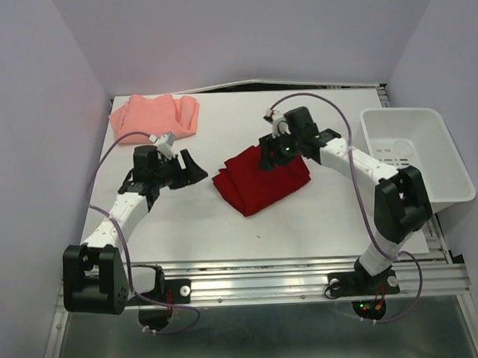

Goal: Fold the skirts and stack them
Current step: Fold the skirt

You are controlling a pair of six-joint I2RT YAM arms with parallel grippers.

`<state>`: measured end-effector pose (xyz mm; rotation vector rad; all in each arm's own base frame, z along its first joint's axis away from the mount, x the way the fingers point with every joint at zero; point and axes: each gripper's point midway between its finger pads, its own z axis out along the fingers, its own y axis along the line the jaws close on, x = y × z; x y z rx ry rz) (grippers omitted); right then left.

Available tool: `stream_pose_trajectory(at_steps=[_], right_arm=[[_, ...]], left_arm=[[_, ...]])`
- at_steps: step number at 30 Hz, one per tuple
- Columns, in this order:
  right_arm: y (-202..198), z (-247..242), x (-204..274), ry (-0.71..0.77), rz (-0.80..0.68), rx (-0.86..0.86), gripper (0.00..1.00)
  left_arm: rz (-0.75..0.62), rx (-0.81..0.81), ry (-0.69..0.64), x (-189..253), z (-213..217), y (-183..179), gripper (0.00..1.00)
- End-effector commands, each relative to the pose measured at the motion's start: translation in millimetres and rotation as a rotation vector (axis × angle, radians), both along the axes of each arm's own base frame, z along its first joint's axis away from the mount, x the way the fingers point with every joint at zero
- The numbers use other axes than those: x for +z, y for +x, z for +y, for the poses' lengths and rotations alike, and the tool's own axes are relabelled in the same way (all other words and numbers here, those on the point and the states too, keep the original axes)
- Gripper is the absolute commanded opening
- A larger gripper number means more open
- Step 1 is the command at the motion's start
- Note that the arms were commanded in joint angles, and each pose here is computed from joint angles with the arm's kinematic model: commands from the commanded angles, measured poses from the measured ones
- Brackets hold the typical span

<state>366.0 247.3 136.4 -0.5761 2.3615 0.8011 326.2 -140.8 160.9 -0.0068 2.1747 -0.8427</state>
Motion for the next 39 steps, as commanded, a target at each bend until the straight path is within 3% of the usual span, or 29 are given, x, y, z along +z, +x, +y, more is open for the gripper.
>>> stream_pose_trajectory(at_steps=[1, 5, 12, 15, 21, 29, 34, 39], right_arm=[[-35, 68, 23, -0.148, -0.232, 0.089, 0.68], [-27, 87, 0, -0.297, -0.238, -0.020, 0.65], [-11, 113, -31, -0.421, -0.211, -0.105, 0.81], [-15, 125, -42, -0.435, -0.211, -0.083, 0.91], [-17, 133, -64, -0.460, -0.183, -0.074, 0.90], [-8, 143, -13, -0.385, -0.242, -0.099, 0.92], [-22, 153, -8, -0.365, -0.219, -0.066, 1.00], [-22, 157, -23, -0.396, -0.206, -0.063, 1.00]], left_arm=[[0.063, 0.102, -0.102, -7, 3, -12, 0.80], [0.086, 0.234, -0.042, -16, 25, -9, 0.80], [0.169, 0.334, -0.069, -39, 41, -24, 0.81], [0.173, 0.351, -0.080, -41, 45, -26, 0.81], [0.197, 0.395, -0.085, -47, 52, -28, 0.81], [0.196, 0.394, -0.084, -46, 54, -27, 0.80], [0.191, 0.396, -0.079, -47, 55, -27, 0.80], [0.191, 0.398, -0.077, -47, 56, -27, 0.80]])
